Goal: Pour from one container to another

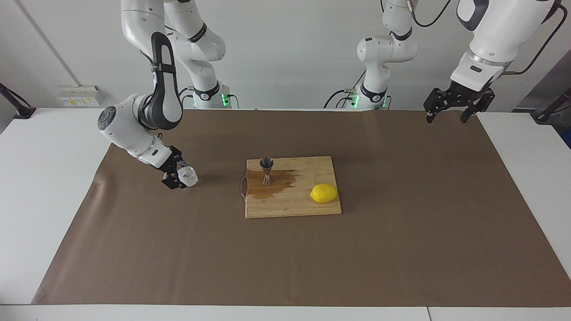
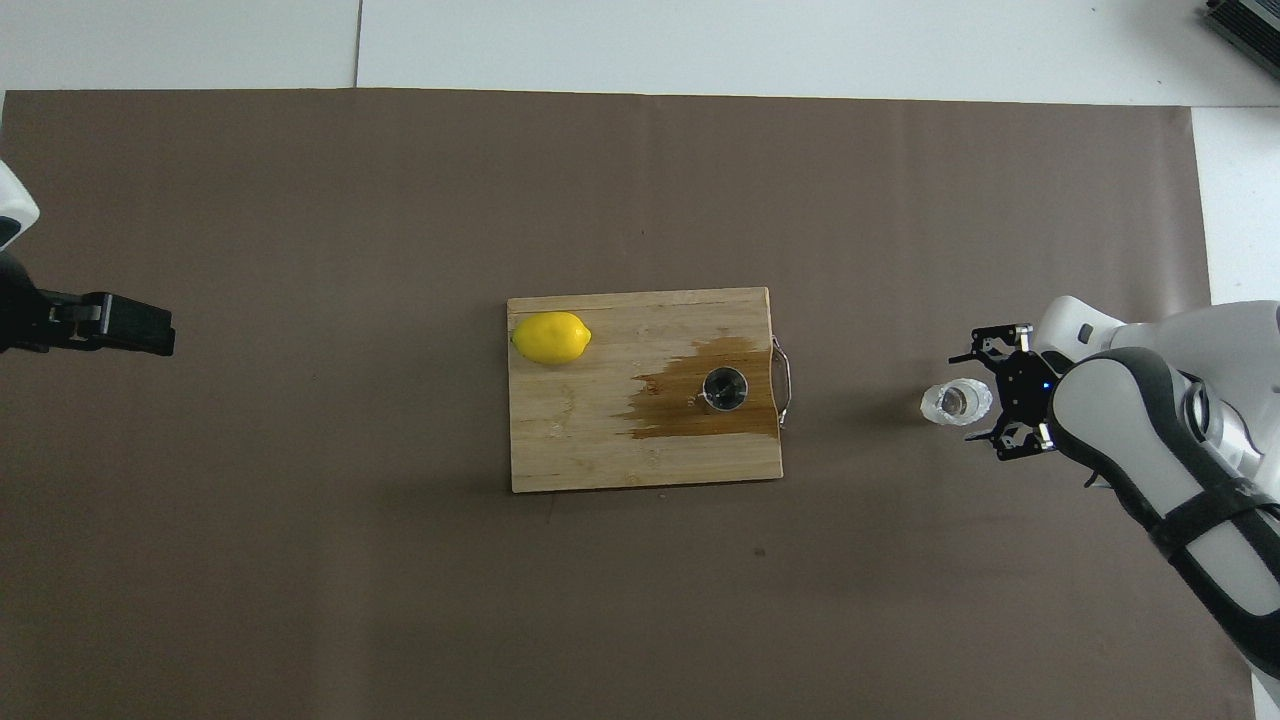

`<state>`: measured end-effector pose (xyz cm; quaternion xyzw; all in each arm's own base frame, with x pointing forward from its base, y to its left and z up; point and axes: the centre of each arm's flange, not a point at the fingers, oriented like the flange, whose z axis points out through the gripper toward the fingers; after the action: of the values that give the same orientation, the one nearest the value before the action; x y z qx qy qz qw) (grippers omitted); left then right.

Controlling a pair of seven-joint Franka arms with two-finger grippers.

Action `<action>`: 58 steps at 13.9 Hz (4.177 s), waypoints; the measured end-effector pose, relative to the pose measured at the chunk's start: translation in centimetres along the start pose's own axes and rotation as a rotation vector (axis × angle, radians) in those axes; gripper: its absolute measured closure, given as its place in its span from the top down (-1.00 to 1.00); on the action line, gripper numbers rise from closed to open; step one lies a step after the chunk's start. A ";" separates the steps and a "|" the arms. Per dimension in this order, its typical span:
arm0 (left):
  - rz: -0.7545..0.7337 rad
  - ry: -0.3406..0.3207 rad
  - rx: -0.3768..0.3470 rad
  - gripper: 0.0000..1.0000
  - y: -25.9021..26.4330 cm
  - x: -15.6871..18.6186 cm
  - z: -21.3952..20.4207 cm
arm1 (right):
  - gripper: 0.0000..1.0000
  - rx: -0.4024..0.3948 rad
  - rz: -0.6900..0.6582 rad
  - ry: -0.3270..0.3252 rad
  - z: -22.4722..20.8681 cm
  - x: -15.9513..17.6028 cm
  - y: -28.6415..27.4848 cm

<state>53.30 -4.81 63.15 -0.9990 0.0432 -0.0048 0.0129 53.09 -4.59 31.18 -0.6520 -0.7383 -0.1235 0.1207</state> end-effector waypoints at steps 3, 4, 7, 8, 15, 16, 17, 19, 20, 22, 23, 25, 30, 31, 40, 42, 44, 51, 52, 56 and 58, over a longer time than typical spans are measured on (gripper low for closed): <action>0.000 0.000 0.000 1.00 0.0 0.0 0.0 | 1.00 -0.013 0.057 0.019 -3.5 2.6 0.8; 0.000 0.000 0.000 1.00 0.0 0.0 0.0 | 1.00 -0.024 0.071 0.024 -5.2 3.4 1.4; 0.000 0.000 0.000 1.00 0.0 0.0 0.0 | 1.00 -0.110 0.157 0.019 -10.2 5.3 3.4; 0.000 0.000 0.000 1.00 0.0 0.0 0.0 | 1.00 -0.142 0.214 0.021 -11.9 6.0 4.0; 0.000 0.000 0.000 1.00 0.0 0.0 0.0 | 1.00 -0.275 0.573 -0.048 -21.0 11.9 6.4; 0.000 0.000 0.000 1.00 0.0 0.0 0.0 | 1.00 -0.286 0.638 -0.066 -21.8 13.1 6.4; 0.000 0.000 0.000 1.00 0.0 0.0 0.0 | 1.00 -0.293 0.709 -0.087 -22.6 14.5 6.3; 0.000 0.000 0.000 1.00 0.0 0.0 0.0 | 1.00 -0.305 0.858 -0.128 -24.0 17.3 6.0; 0.000 0.000 0.000 1.00 0.0 0.0 0.0 | 1.00 -0.314 0.950 -0.151 -24.6 18.8 5.8; 0.000 0.000 0.000 1.00 0.0 0.0 0.0 | 1.00 -0.326 1.154 -0.163 -25.5 20.9 5.4; 0.000 0.000 0.000 1.00 0.0 0.0 0.0 | 1.00 -0.330 1.254 -0.155 -25.9 21.3 5.3; 0.000 0.000 0.000 1.00 0.0 0.0 0.0 | 1.00 -0.339 1.417 -0.141 -26.6 21.5 5.0; 0.000 0.000 0.000 1.00 0.0 0.0 0.0 | 1.00 -0.356 1.590 -0.117 -27.1 21.2 4.9; 0.000 0.000 0.000 1.00 0.0 0.0 0.0 | 1.00 -0.357 1.601 -0.116 -27.2 21.0 4.9; 0.000 0.000 0.000 1.00 0.0 0.0 0.0 | 1.00 -0.345 1.641 -0.142 -28.0 19.2 4.5; 0.000 0.000 0.000 1.00 0.0 0.0 0.0 | 1.00 -0.332 1.642 -0.155 -27.9 19.4 4.3; 0.000 0.000 0.000 1.00 0.0 0.0 0.0 | 1.00 -0.318 1.676 -0.170 -27.9 19.5 4.0; 0.000 0.000 0.000 1.00 0.0 0.0 0.0 | 1.00 -0.316 1.721 -0.223 -28.8 18.4 3.3; 0.000 0.000 0.000 1.00 0.0 0.0 0.0 | 1.00 -0.308 1.724 -0.233 -28.7 18.3 3.2; 0.000 0.000 0.000 1.00 0.0 0.0 0.0 | 1.00 -0.276 1.737 -0.268 -28.6 18.1 2.7; 0.000 0.000 0.000 1.00 0.0 0.0 0.0 | 1.00 -0.281 1.767 -0.267 -28.7 17.9 2.7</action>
<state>53.29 -4.81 63.14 -0.9990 0.0432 -0.0047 0.0129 54.06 2.68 64.32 -0.9990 0.0453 0.0018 0.0043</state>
